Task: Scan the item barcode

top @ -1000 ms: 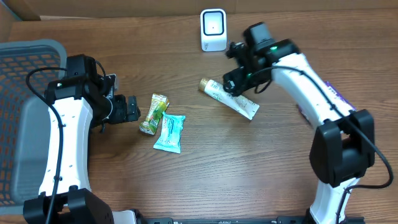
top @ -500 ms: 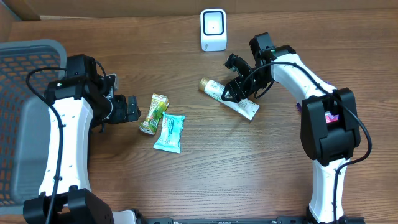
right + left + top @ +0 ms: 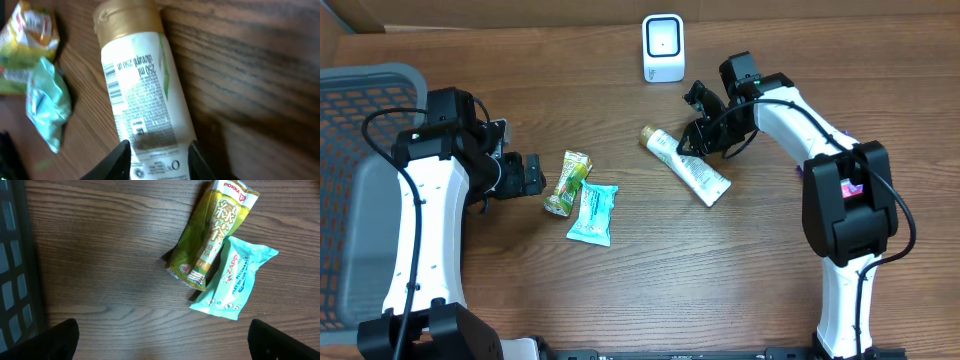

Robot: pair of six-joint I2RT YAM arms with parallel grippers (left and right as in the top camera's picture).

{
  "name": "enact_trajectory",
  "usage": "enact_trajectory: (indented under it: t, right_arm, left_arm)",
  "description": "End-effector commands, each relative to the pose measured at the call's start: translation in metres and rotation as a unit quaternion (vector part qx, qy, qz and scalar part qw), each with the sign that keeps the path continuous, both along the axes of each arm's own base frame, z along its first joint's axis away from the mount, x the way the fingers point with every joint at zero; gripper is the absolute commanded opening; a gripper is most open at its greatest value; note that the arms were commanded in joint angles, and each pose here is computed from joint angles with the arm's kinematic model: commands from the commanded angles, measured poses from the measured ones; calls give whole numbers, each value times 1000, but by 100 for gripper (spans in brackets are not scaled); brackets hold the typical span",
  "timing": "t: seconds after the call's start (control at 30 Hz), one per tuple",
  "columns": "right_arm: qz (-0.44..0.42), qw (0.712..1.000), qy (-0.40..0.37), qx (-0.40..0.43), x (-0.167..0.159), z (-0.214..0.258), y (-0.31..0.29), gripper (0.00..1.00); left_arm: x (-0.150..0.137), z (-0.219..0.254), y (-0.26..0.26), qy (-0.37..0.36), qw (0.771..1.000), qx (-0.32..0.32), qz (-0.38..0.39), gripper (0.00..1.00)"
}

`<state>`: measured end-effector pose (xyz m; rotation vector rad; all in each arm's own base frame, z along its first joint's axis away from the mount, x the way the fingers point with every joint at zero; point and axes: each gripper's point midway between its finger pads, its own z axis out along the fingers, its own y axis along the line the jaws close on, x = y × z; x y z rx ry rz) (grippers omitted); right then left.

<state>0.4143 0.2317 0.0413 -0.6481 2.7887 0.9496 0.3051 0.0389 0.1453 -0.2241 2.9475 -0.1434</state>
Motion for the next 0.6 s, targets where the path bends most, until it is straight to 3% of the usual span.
enact_trajectory:
  t: [0.0, 0.1, 0.2, 0.3, 0.57]
  right_arm:
    - [-57, 996, 68, -3, -13, -5, 18, 38]
    - [-77, 994, 75, -32, -16, -11, 22, 39]
    - [-68, 994, 67, -53, -22, -15, 31, 54]
    - [-51, 995, 63, -60, -31, -16, 44, 61]
    - [-66, 993, 56, -85, -36, -21, 56, 62]
  left_arm:
    - [2, 0, 1, -2, 1000, -2, -6, 100]
    - [2, 0, 1, -2, 1000, -2, -6, 100]
    - [2, 0, 1, -2, 1000, -2, -6, 99]
    - [2, 0, 1, -2, 1000, -2, -6, 100]
    - [2, 0, 1, -2, 1000, -2, -6, 100]
